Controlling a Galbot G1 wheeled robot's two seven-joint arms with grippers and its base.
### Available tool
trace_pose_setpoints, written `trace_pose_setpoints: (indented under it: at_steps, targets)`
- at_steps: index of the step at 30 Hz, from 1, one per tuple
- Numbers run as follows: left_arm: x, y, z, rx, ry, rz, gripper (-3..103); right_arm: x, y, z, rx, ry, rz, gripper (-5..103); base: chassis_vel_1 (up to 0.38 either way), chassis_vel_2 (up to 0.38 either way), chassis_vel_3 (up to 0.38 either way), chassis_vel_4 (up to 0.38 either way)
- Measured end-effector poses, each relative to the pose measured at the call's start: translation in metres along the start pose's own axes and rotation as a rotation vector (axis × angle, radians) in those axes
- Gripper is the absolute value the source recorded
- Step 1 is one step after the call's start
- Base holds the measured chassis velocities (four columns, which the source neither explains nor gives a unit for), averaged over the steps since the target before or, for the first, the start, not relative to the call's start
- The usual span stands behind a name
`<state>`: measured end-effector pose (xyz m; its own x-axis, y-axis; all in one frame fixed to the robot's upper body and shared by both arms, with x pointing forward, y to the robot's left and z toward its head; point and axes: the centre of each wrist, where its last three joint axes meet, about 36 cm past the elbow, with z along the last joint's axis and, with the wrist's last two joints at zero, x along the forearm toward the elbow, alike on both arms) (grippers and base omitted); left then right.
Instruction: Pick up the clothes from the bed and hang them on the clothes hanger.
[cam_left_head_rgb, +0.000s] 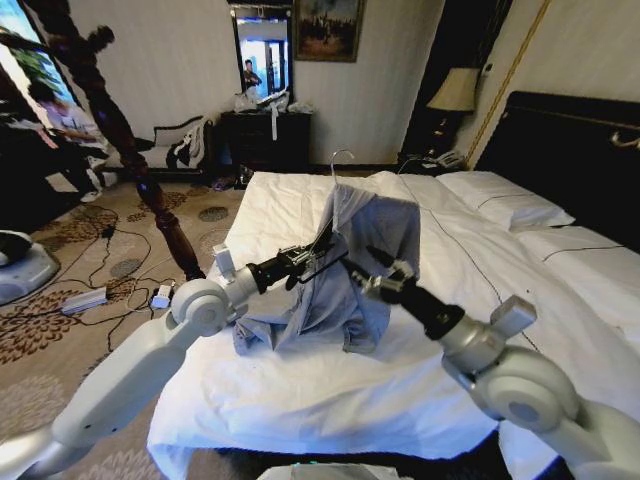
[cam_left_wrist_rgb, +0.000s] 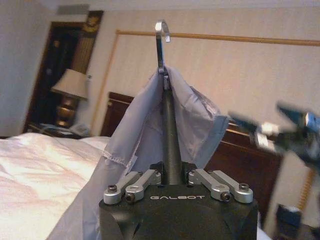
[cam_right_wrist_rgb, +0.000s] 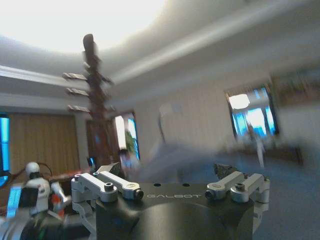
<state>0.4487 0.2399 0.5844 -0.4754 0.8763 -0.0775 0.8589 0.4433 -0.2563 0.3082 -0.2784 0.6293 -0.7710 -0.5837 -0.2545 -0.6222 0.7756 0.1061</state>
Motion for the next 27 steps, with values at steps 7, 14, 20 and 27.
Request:
trace_pose_setpoints:
  at_steps: [7, 14, 20, 27]
  targets:
    - [0.013, 0.026, 0.009, -0.023, 0.024, 0.094, 18, -0.010, -0.018, -0.017, -0.067, -0.102, -0.337, 100, 0.000, 0.000, 0.000, 0.000]
    - [0.020, 0.052, 0.015, -0.057, 0.054, 0.133, 18, -0.014, -0.093, -0.005, -0.058, -0.044, -0.593, 100, 0.000, 0.000, 0.000, 0.000]
    - [0.020, 0.058, 0.011, -0.101, 0.085, 0.172, 18, -0.010, -0.149, -0.009, -0.017, 0.023, -0.540, 100, 0.000, 0.000, 0.000, 0.000]
    - [0.024, 0.042, -0.003, -0.186, 0.177, 0.252, 18, 0.005, -0.218, -0.023, 0.088, 0.107, -0.552, 100, 0.000, 0.000, 0.000, 0.000]
